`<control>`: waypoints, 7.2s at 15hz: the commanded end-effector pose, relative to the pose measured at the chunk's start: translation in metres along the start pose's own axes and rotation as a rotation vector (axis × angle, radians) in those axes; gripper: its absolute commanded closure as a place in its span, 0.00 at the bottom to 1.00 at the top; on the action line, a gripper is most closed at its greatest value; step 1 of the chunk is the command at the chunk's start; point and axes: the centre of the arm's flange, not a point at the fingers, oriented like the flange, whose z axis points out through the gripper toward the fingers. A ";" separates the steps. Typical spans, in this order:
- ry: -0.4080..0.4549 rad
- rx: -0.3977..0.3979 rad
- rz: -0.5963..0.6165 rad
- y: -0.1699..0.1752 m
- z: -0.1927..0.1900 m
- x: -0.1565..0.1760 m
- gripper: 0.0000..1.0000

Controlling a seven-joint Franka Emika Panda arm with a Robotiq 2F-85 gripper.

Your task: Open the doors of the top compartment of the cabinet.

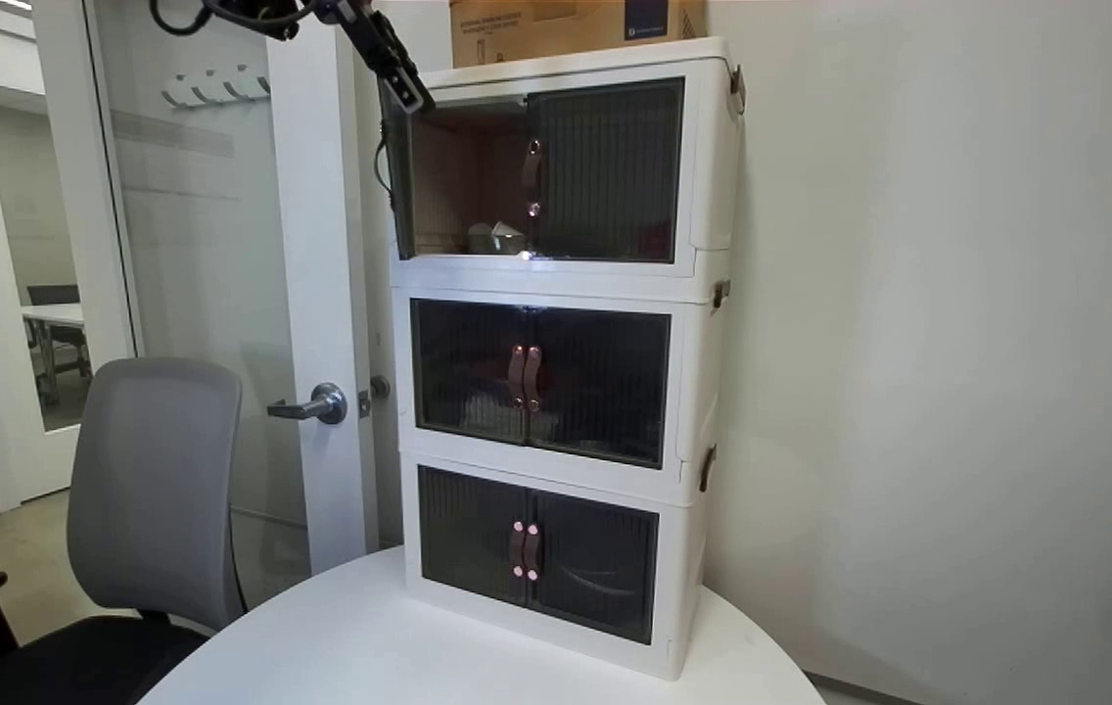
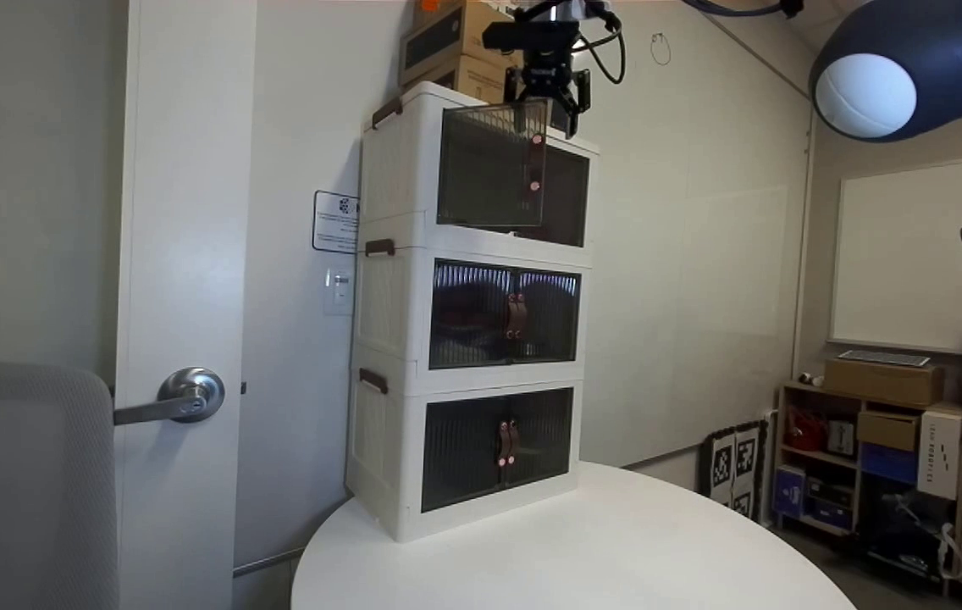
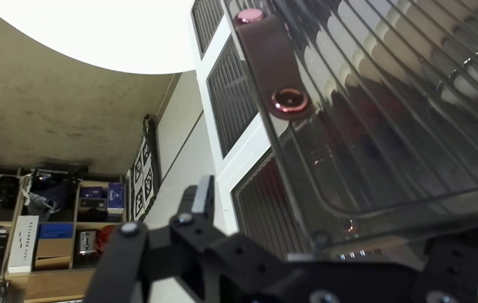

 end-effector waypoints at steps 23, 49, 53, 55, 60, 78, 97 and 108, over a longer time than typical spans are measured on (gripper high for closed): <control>0.075 0.059 0.012 -0.020 0.007 0.024 0.00; -0.340 0.383 -0.062 -0.007 0.100 0.011 0.00; -0.497 0.485 -0.154 -0.015 0.107 0.005 0.00; -0.572 0.538 -0.194 -0.021 0.115 0.010 0.00; -0.789 0.587 -0.311 -0.030 0.128 0.018 0.00; -0.614 0.112 -0.240 0.046 0.134 0.021 0.00; -0.599 -0.011 -0.704 0.032 0.135 0.044 0.00; -0.389 0.248 -1.162 0.037 0.111 0.072 0.00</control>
